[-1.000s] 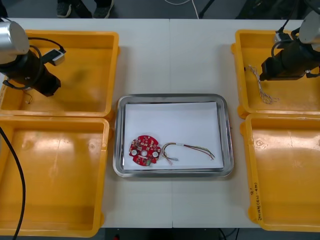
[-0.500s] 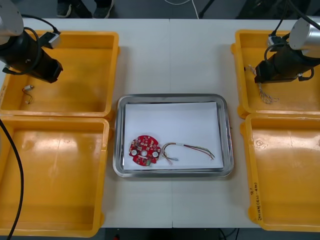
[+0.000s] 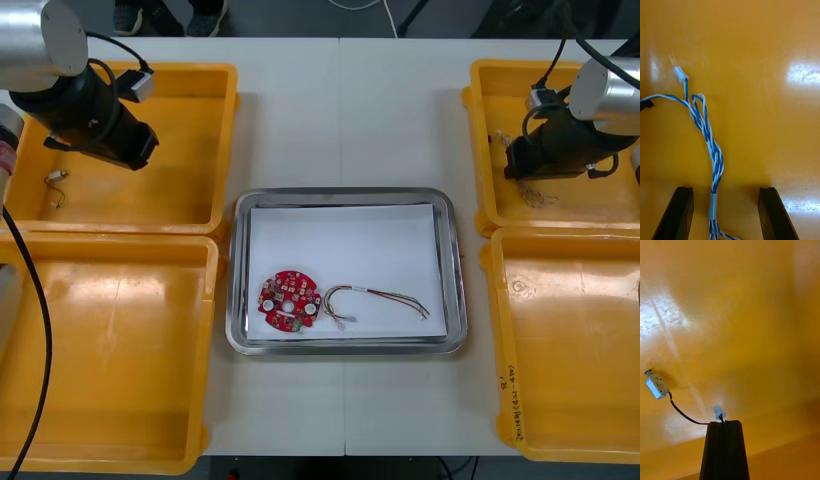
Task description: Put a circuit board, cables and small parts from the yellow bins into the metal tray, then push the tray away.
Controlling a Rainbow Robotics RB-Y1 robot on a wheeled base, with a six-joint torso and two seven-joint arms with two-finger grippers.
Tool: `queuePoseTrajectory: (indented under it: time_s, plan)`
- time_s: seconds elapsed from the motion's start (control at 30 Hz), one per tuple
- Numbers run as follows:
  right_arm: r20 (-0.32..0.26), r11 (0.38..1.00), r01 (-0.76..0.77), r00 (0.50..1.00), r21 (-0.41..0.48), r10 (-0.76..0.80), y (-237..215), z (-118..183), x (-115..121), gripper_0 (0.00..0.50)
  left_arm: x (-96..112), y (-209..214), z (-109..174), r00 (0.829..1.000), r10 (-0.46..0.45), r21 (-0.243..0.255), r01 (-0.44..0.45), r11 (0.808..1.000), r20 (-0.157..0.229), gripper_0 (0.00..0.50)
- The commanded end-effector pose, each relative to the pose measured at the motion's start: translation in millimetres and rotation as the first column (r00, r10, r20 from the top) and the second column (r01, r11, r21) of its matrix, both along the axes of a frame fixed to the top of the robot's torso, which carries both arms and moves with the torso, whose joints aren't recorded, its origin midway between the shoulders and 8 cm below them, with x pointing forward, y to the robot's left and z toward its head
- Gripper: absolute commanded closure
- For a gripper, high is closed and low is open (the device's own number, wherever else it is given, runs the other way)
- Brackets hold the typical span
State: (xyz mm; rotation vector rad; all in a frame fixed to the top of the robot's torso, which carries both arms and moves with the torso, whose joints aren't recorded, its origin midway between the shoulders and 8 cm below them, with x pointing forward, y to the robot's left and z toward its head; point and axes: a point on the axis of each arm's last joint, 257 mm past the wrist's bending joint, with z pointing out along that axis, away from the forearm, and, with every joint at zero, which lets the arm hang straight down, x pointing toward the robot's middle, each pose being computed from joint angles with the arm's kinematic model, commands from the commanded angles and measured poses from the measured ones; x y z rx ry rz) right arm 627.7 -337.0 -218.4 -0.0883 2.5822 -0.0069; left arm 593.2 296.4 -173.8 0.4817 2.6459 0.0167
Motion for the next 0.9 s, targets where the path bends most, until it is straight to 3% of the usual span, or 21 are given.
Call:
queuePoseTrajectory:
  time_s: [0.03,0.17,0.23,0.27,0.4,0.43,0.47,0.5,0.57,0.6,0.67,0.9]
  plan:
    - [-0.001,1.000,-0.022,1.000,-0.020,0.022,5.1,-7.7,-1.3,0.000,1.8,-30.2,7.0,0.996,0.086,-0.067,-0.086,0.994,-0.001,0.500]
    - [-0.010,0.999,-0.025,1.000,-0.021,0.025,3.5,-13.1,-4.3,0.004,1.4,-31.7,6.2,0.996,0.087,-0.068,-0.087,0.994,-0.004,0.500]
    - [-0.014,1.000,-0.022,1.000,-0.021,0.022,1.9,-17.2,-6.2,0.070,2.0,-31.8,6.7,0.996,0.087,-0.069,-0.087,0.994,-0.002,0.500]
    - [-0.014,1.000,-0.022,1.000,-0.021,0.022,1.9,-17.2,-6.2,0.070,2.0,-31.8,6.7,0.996,0.087,-0.069,-0.087,0.994,-0.002,0.500]
    - [-0.019,1.000,-0.022,1.000,-0.015,0.022,2.4,-20.0,-8.0,0.331,1.5,-31.5,6.4,0.996,0.087,-0.069,-0.087,0.994,-0.004,0.487]
    - [-0.019,1.000,-0.024,1.000,-0.013,0.024,4.4,-20.5,-7.7,0.331,1.9,-30.6,6.9,0.996,0.087,-0.068,-0.087,0.994,-0.001,0.452]
    - [-0.018,1.000,-0.024,1.000,-0.012,0.023,4.3,-20.3,-7.6,0.495,1.7,-30.4,6.4,0.996,0.088,-0.068,-0.088,0.994,-0.003,0.412]
    - [-0.020,1.000,-0.025,0.999,-0.012,0.025,5.1,-21.8,-8.2,0.500,1.2,-29.8,6.2,0.996,0.088,-0.068,-0.088,0.994,-0.004,0.261]
    - [-0.020,1.000,-0.024,1.000,-0.013,0.024,4.1,-21.4,-8.2,0.500,1.8,-29.5,6.7,0.996,0.089,-0.067,-0.089,0.994,-0.002,0.139]
    - [-0.019,1.000,-0.023,1.000,-0.012,0.023,3.9,-21.2,-8.1,0.500,1.3,-28.1,6.5,0.996,0.092,-0.065,-0.092,0.994,-0.003,0.021]
    - [-0.014,1.000,-0.024,1.000,-0.012,0.024,4.7,-19.9,-6.6,0.500,1.7,-27.5,7.6,0.996,0.093,-0.065,-0.093,0.994,-0.001,0.000]
    - [0.034,0.998,-0.041,0.998,-0.051,0.043,2.0,6.0,2.1,0.500,2.3,-7.6,14.1,0.993,0.119,-0.047,-0.118,0.992,0.009,0.000]
